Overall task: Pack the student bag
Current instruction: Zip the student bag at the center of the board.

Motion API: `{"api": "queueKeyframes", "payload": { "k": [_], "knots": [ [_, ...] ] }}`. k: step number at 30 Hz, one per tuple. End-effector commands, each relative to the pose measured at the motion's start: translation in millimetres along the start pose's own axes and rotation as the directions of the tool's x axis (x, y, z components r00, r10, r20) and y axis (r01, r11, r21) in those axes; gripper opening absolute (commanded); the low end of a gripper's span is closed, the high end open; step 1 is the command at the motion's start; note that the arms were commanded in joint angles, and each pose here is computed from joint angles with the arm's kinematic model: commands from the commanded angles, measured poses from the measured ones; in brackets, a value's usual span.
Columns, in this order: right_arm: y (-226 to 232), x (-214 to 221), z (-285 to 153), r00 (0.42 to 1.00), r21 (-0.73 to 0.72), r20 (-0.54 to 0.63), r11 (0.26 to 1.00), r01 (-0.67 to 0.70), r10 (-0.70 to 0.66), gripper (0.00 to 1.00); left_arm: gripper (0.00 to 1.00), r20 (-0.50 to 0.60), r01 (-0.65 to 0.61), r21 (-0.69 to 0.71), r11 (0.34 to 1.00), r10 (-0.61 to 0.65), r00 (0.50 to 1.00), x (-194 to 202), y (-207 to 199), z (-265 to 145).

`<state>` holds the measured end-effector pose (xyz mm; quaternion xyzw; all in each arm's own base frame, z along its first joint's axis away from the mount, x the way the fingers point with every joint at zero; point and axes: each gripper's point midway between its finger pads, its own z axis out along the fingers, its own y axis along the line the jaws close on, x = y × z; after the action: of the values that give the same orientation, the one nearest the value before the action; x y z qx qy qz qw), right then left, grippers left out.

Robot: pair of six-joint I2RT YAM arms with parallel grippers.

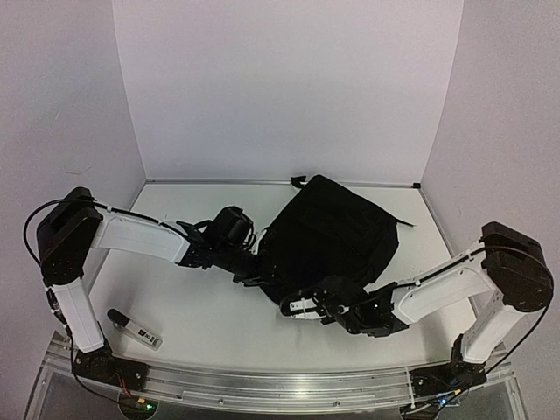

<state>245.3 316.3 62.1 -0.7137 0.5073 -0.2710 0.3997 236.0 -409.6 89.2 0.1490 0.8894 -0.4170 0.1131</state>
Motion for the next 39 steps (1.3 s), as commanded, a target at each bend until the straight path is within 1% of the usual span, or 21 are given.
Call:
{"api": "queueKeyframes", "payload": {
  "k": [1,2,3,5,7,9,11,13,16,17,19,21,24,26,28,31,33,36,39],
  "knots": [
    [38.3,-7.8,-19.6,0.995,-0.107,0.06,0.99,0.089,-0.083,0.27,0.43,-0.02,0.076,-0.079,0.994,-0.077,0.997,8.6,37.2,9.0],
    [52.6,-7.5,-26.4,0.994,-0.186,0.076,0.979,0.087,-0.074,0.3,0.42,-0.026,0.081,-0.092,0.992,-0.084,0.996,10.6,42.2,11.4],
    [56.8,-10.8,-30.9,0.996,-0.232,0.087,0.972,0.049,-0.03,0.31,0.41,-0.031,0.09,-0.107,0.99,-0.094,0.995,12.4,47.5,13.2],
    [71.3,-13.4,-45.1,0.994,-0.355,0.112,0.934,0.033,0.008,0.31,0.37,-0.036,0.104,-0.13,0.986,-0.109,0.993,14.3,55.6,15.3],
    [78.8,-13.3,-53.0,0.992,-0.412,0.122,0.911,0.025,0.028,0.32,0.35,-0.039,0.105,-0.139,0.985,-0.111,0.993,15.4,58.5,15.8],
    [80.8,-10.6,-56.2,0.994,-0.433,0.107,0.901,0.016,0.033,0.31,0.33,-0.046,0.094,-0.147,0.985,-0.102,0.994,15.8,58.7,15.3],
    [77.0,-10.9,-62.5,0.992,-0.448,0.102,0.894,-0.017,0.07,0.31,0.29,-0.054,0.051,-0.178,0.983,-0.061,0.997,15.9,57.3,15.2],
    [67.8,-15.2,-70.9,0.984,-0.455,0.113,0.887,-0.072,0.138,0.31,0.27,-0.07,0.004,-0.241,0.971,-0.021,0.997,20.3,60.1,14.1],
    [41.4,-17.6,-79.1,0.953,-0.473,0.111,0.859,-0.199,0.282,0.33,0.2,-0.104,-0.023,-0.27,0.963,-0.005,0.995,31.3,64.0,13.2],
    [31.0,-16.7,-80.8,0.935,-0.485,0.106,0.838,-0.25,0.34,0.34,0.17,-0.111,-0.028,-0.274,0.961,-0.003,0.994,34.6,65.5,13.3],
    [9.6,-12.0,-82.2,0.889,-0.503,0.09,0.791,-0.348,0.449,0.36,0.16,-0.132,-0.053,-0.29,0.955,0.015,0.991,42.4,67.2,14.1],
    [-12.8,-7.0,-85.6,0.825,-0.527,0.083,0.727,-0.439,0.559,0.38,0.19,-0.144,-0.089,-0.289,0.953,0.048,0.988,45.8,62.4,13.9],
    [-39.0,-1.1,-91.1,0.738,-0.545,0.07,0.646,-0.535,0.671,0.42,0.27,-0.145,-0.149,-0.284,0.947,0.111,0.983,44.2,47.1,10.2],
    [-51.2,1.1,-92.2,0.69,-0.549,0.053,0.598,-0.584,0.722,0.44,0.32,-0.142,-0.214,-0.289,0.933,0.179,0.974,39.4,32.6,7.0],
    [-58.4,4.6,-90.4,0.64,-0.556,0.023,0.542,-0.63,0.768,0.44,0.38,-0.115,-0.254,-0.286,0.924,0.23,0.966,27.7,14.1,1.1],
    [-66.2,11.4,-86.7,0.557,-0.573,-0.024,0.445,-0.688,0.83,0.44,0.45,-0.063,-0.272,-0.263,0.926,0.265,0.962,11.6,-8.4,-6.5],
    [-75.0,19.4,-84.4,0.487,-0.573,-0.056,0.371,-0.731,0.872,0.44,0.48,-0.032,-0.272,-0.268,0.924,0.274,0.961,1.2,-18.1,-11.7],
    [-86.7,28.2,-83.3,0.4,-0.574,-0.086,0.283,-0.768,0.912,0.44,0.5,-0.035,-0.276,-0.281,0.919,0.277,0.96,-4.9,-25.7,-11.3],
    [-93.5,33.5,-81.5,0.352,-0.567,-0.105,0.235,-0.789,0.93,0.44,0.51,-0.059,-0.285,-0.303,0.909,0.281,0.958,-6.8,-30.9,-5.0]
  ]
}}
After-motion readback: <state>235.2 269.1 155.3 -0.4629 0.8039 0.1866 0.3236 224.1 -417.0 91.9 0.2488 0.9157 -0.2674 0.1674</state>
